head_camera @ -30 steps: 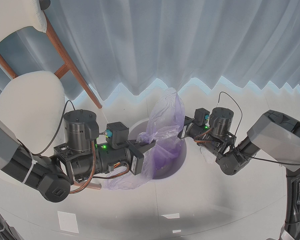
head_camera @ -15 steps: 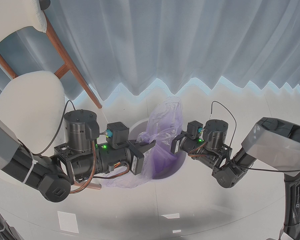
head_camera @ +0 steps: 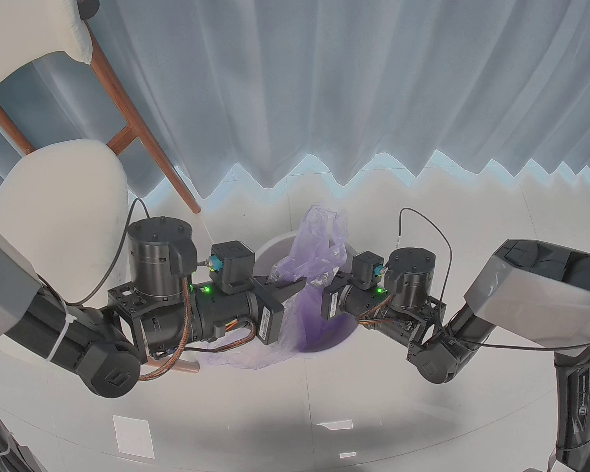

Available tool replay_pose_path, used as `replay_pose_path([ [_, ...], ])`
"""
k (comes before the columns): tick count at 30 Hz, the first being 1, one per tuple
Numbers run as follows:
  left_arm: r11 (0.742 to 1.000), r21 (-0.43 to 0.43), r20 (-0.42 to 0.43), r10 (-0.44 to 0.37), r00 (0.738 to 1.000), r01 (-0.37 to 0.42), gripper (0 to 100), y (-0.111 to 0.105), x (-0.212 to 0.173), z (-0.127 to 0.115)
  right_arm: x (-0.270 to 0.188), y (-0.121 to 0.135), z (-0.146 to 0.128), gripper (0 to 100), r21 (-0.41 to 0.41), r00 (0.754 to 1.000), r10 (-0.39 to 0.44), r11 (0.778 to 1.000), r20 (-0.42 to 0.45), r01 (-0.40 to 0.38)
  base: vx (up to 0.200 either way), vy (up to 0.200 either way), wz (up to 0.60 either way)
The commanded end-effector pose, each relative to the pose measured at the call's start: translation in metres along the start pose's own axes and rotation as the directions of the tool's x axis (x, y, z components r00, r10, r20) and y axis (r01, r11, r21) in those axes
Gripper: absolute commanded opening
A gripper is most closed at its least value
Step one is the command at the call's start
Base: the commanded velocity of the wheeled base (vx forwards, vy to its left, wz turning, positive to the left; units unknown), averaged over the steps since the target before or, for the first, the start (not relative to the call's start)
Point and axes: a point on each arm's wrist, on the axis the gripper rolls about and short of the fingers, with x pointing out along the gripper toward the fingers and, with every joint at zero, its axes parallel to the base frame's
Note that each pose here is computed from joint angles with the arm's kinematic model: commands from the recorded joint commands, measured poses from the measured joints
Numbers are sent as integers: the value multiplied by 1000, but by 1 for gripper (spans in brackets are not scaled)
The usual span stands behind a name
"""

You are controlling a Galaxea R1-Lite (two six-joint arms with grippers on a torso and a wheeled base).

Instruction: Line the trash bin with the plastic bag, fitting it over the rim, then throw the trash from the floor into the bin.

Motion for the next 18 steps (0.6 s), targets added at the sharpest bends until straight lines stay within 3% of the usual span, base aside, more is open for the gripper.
replay_pose_path([
  [1, 1000, -1, -3, 0, 1000, 0, 0, 0, 1, -1, -1, 1, -3, 0, 0, 1000, 2, 1000, -2, -2, 0, 0, 0],
  [10, 1000, -1, -8, 1, 1000, -1, 0, 1, 4, -3, -15, -13, 10, 0, 2, 999, -35, 999, 30, 35, 0, 0, 0],
  [18, 1000, -5, -18, 1, 1000, -2, 0, 2, 9, -8, -51, -7, 14, 0, 14, 999, -36, 999, -15, 36, 0, 0, 0],
])
